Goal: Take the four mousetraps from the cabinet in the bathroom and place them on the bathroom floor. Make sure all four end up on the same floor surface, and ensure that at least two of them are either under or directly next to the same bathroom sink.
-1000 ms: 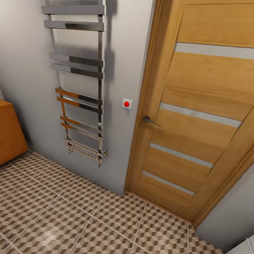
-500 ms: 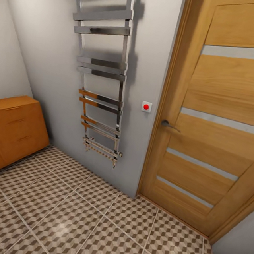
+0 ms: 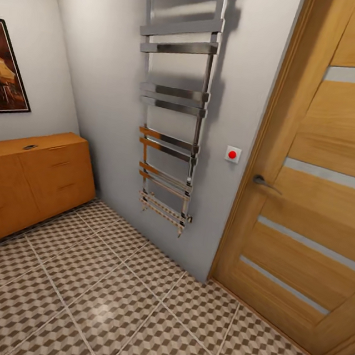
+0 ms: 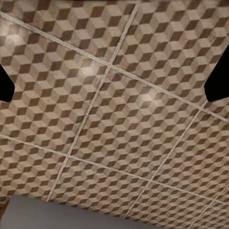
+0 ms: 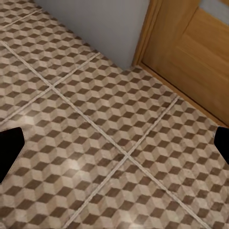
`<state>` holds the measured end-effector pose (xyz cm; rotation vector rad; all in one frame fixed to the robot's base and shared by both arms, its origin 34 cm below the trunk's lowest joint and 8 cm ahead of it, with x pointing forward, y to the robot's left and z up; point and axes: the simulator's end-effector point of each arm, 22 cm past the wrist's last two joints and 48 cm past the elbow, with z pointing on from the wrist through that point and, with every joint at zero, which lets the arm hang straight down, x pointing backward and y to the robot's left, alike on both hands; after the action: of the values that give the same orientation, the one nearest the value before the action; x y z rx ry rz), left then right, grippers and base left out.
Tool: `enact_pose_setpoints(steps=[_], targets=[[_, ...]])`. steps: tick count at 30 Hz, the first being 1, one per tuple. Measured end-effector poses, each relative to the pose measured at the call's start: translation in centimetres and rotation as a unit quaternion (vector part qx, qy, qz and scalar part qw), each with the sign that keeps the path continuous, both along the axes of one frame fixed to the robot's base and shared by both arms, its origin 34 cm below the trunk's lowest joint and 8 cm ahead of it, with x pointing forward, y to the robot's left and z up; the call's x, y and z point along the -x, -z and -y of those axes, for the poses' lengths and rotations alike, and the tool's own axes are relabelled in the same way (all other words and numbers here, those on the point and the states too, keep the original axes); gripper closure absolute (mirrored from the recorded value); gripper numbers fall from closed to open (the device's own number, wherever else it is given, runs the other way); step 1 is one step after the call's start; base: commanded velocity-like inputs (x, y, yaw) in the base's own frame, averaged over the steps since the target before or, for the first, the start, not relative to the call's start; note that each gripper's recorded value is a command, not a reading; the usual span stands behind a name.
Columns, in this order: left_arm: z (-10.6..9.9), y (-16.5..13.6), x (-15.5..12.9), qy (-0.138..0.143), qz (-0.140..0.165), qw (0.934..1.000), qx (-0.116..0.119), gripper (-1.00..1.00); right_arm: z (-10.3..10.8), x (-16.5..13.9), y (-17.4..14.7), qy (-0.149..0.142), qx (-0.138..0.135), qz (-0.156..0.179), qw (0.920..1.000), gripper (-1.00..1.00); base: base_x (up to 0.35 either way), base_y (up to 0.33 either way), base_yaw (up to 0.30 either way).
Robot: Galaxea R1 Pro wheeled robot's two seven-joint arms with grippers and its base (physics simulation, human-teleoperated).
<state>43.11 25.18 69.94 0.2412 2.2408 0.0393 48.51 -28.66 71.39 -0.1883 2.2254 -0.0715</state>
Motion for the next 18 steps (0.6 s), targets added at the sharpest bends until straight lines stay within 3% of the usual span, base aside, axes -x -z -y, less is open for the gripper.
enact_pose_setpoints(steps=[18], targets=[[0.01,0.00,0.00,0.000,0.000,1.0000,0.000,-1.00,0.00,0.00,0.00,0.000,0.000,0.000,1.0000,-1.00,0.000,0.000,0.287]])
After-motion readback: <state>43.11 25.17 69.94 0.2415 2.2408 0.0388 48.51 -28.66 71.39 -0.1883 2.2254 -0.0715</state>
